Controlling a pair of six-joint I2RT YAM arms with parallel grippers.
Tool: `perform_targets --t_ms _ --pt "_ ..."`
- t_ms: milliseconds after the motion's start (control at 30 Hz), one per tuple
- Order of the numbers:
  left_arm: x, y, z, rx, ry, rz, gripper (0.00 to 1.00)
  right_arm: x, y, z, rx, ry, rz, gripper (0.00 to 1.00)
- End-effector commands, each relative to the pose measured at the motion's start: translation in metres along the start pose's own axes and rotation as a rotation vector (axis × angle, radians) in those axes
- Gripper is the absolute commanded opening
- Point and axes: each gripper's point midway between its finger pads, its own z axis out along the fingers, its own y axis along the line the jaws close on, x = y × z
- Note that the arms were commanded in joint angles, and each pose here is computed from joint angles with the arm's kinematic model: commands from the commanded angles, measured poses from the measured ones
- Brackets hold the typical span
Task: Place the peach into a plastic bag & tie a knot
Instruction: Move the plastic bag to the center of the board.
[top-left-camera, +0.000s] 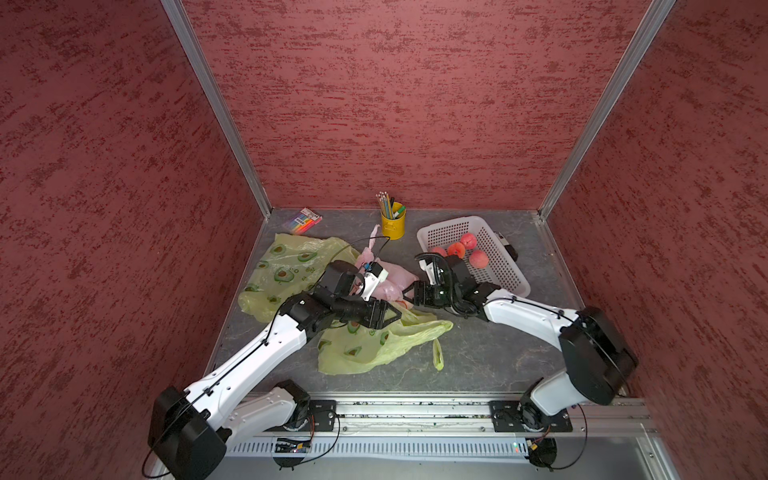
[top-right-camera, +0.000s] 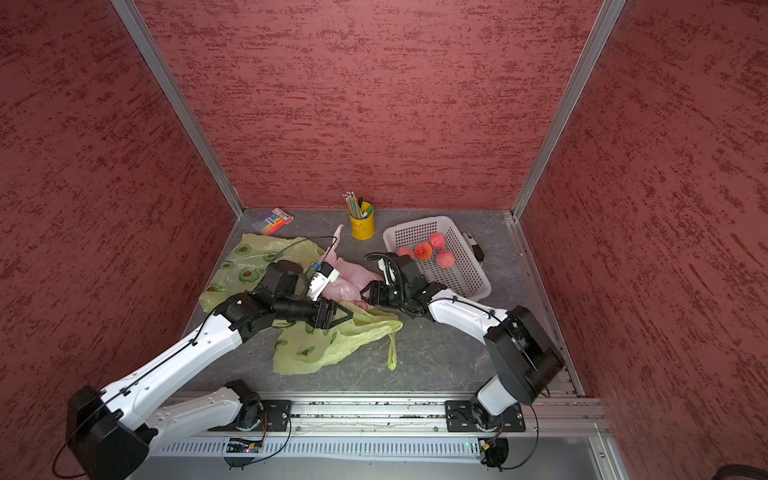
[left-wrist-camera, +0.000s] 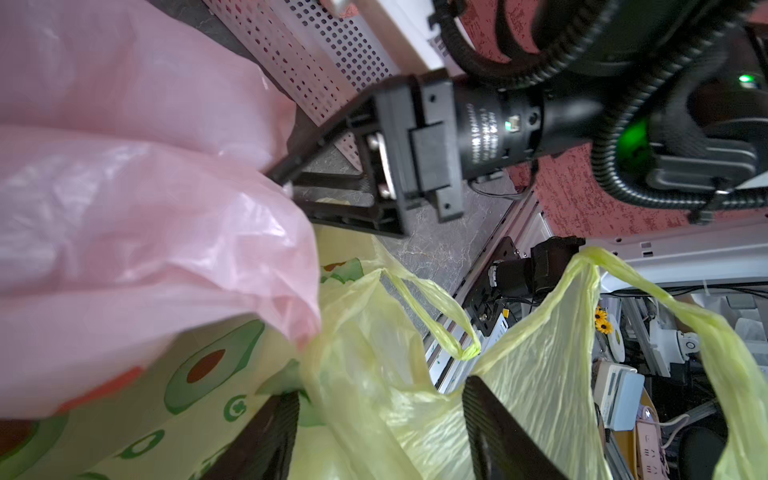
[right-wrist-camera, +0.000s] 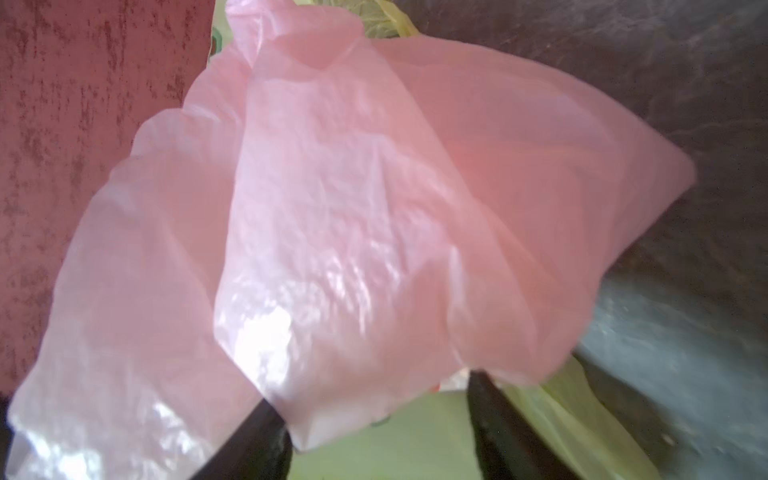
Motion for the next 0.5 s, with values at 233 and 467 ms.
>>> perform_targets --t_ms 233,467 --pt "-0.01 0.037 -0.02 -0.113 -0.108 -0.109 0.77 -0.158 0.101 0.047 -0.107 -0.247 -0.216 0.0" --pt "-0.008 0.062 -0.004 -0.2 -0.078 -0.141 0.78 -0.287 0.203 0.032 -0.299 -0.512 -0.386 0.0"
